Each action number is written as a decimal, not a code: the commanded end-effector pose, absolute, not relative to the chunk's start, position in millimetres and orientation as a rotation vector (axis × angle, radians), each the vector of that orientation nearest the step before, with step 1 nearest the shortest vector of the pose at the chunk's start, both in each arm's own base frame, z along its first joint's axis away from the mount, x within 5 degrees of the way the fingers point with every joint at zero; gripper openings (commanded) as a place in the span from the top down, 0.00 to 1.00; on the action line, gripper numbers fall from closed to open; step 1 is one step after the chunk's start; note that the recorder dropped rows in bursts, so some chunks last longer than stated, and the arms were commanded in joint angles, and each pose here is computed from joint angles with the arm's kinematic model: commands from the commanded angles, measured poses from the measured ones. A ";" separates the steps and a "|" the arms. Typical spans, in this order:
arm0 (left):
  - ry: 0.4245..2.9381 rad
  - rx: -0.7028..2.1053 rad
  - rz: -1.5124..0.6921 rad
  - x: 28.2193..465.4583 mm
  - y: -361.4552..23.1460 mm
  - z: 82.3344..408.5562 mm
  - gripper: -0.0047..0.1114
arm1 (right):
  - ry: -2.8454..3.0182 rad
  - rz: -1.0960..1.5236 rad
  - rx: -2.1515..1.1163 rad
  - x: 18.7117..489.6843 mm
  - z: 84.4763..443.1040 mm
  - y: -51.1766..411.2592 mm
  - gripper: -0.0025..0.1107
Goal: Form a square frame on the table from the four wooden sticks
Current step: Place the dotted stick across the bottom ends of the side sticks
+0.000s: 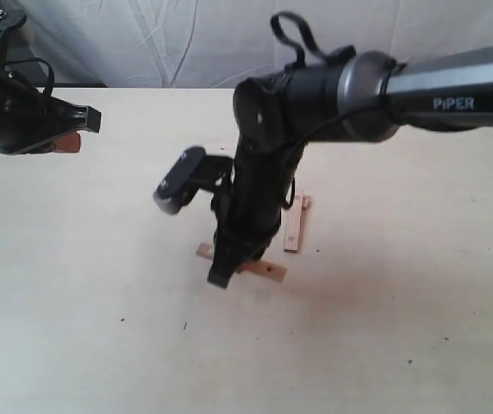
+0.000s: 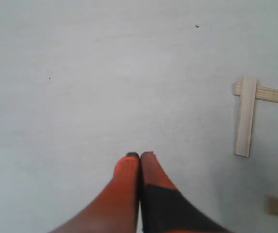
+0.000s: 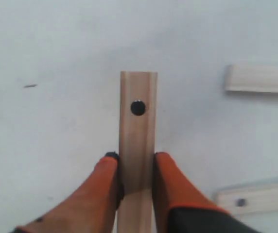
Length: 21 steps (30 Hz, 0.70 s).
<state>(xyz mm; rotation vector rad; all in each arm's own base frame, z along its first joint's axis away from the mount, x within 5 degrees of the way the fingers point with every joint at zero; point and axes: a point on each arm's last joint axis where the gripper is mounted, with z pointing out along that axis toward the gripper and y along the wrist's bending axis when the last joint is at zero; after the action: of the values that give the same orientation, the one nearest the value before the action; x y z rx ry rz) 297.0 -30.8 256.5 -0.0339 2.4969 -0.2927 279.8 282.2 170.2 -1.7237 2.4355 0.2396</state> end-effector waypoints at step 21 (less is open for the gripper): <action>2.444 -0.061 -0.302 298.6 -30.5 261.6 0.96 | 2.339 0.109 -1.711 338.7 126.5 264.4 0.98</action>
<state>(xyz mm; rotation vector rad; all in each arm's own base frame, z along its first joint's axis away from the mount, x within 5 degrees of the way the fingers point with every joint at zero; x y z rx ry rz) 298.9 -31.1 258.1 -0.0567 2.4698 -0.3045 334.4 265.1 127.9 -1.7129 2.3612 0.1238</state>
